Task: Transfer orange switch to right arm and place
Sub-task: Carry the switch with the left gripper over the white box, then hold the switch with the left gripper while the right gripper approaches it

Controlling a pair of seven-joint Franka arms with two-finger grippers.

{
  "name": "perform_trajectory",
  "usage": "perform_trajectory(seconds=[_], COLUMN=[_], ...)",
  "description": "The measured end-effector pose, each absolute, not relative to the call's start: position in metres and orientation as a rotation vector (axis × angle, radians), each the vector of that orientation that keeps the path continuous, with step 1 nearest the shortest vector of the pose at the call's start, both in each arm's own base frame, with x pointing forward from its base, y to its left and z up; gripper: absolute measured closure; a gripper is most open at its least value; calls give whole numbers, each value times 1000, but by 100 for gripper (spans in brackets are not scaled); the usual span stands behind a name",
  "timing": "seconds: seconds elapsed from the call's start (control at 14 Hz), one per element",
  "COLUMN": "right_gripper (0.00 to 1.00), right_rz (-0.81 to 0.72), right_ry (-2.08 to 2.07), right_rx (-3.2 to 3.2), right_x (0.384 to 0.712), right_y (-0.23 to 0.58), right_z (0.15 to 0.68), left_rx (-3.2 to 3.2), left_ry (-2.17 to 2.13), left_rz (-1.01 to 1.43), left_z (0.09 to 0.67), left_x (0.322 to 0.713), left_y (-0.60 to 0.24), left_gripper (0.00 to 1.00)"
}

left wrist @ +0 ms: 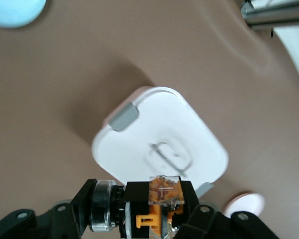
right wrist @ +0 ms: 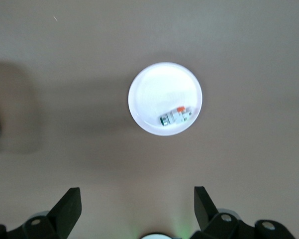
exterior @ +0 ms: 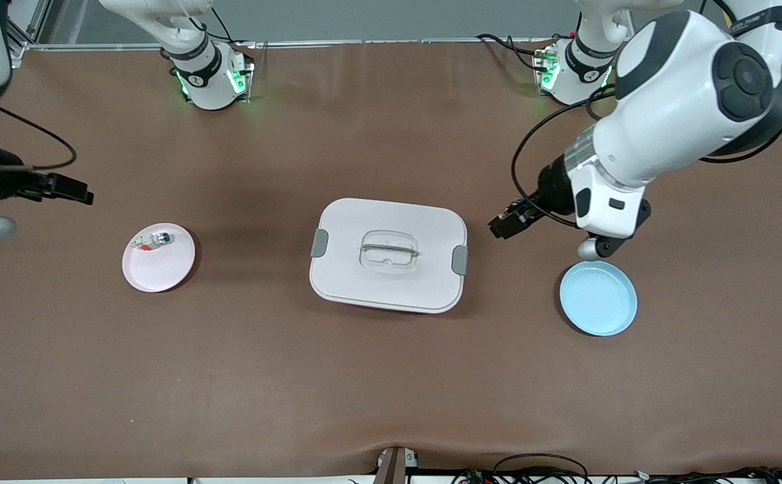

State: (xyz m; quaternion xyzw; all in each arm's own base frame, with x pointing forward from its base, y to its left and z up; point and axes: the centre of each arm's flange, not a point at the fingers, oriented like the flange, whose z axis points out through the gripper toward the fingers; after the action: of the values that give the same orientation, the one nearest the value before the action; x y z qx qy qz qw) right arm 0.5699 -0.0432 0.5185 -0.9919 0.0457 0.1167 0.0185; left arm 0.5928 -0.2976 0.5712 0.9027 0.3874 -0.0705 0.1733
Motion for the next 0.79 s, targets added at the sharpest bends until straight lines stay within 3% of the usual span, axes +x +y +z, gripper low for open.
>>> perform_trajectory(seconds=[0.29,0.79], right_gripper=[0,0], right_rz=[418,392], right_ry=[155,153], right_rx=[-3071,-2864], right_x=[576,577], right_y=[-48,-20], right_z=[501,508], left_rx=[2280,1973], left_ry=[1486,1739], left_rz=[-233,-325], left_z=[567,557], left_x=[591,575], left_y=[-340,-406], left_gripper=[28,28])
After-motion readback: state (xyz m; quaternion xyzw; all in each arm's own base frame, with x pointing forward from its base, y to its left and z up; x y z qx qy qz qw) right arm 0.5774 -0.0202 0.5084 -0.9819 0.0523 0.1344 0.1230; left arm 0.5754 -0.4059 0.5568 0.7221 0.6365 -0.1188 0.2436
